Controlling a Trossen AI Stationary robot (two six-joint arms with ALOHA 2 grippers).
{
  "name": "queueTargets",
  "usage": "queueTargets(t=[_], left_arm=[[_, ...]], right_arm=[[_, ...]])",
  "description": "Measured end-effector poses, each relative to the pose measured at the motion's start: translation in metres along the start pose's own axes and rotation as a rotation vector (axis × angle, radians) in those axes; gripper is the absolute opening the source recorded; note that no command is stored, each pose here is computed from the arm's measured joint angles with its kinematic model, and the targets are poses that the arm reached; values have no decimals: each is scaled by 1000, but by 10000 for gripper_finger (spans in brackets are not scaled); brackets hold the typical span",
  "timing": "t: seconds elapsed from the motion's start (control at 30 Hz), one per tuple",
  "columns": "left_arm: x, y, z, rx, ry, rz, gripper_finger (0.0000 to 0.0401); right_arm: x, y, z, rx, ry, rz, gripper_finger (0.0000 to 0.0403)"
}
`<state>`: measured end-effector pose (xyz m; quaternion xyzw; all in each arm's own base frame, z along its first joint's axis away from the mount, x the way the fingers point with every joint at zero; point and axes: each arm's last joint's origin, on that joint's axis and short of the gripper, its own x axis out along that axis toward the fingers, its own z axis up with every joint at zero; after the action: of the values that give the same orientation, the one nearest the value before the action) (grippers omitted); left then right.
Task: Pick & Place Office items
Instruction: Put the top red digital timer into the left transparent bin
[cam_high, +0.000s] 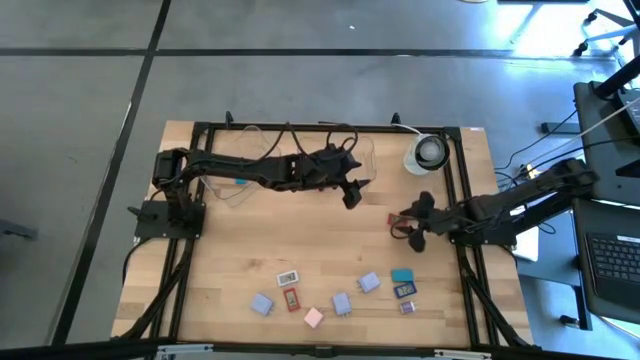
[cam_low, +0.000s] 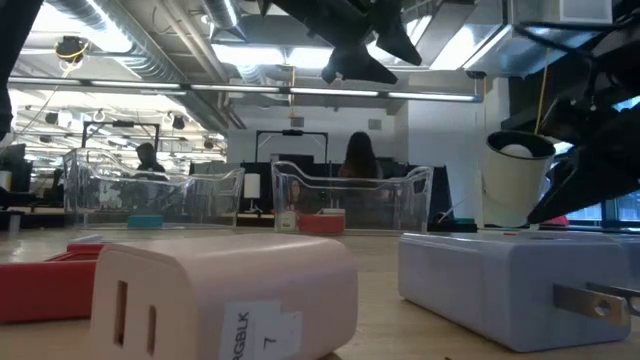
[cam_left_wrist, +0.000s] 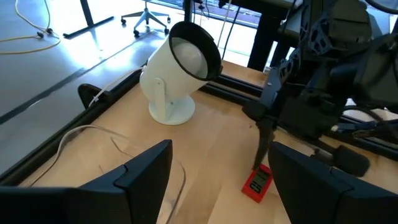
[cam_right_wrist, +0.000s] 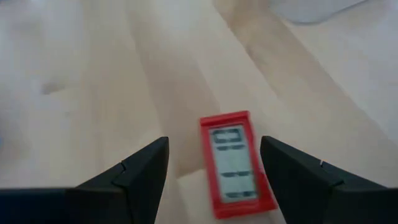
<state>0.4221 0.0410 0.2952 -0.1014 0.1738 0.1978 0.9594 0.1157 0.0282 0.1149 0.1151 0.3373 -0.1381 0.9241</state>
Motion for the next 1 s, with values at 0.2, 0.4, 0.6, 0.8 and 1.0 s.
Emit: queueTargets(t=[0.2,0.4,0.6,0.8,1.0], left_arm=[[0,1,0,30,3,2,260],[0,1,0,144,3,3,262],[0,1,-1,198,13,-1,260],[0,2,-3,223,38,-2,262],[0,3,-6,227,61,13,258]], right_arm=[[5,-1,-4,-20,40,-50,258],[10,-2,-11,-10,116,-81,258],[13,-1,-12,-16,129,-102,257],[14,0,-11,17,121,-87,212],[14,1,-11,145,111,-85,152]])
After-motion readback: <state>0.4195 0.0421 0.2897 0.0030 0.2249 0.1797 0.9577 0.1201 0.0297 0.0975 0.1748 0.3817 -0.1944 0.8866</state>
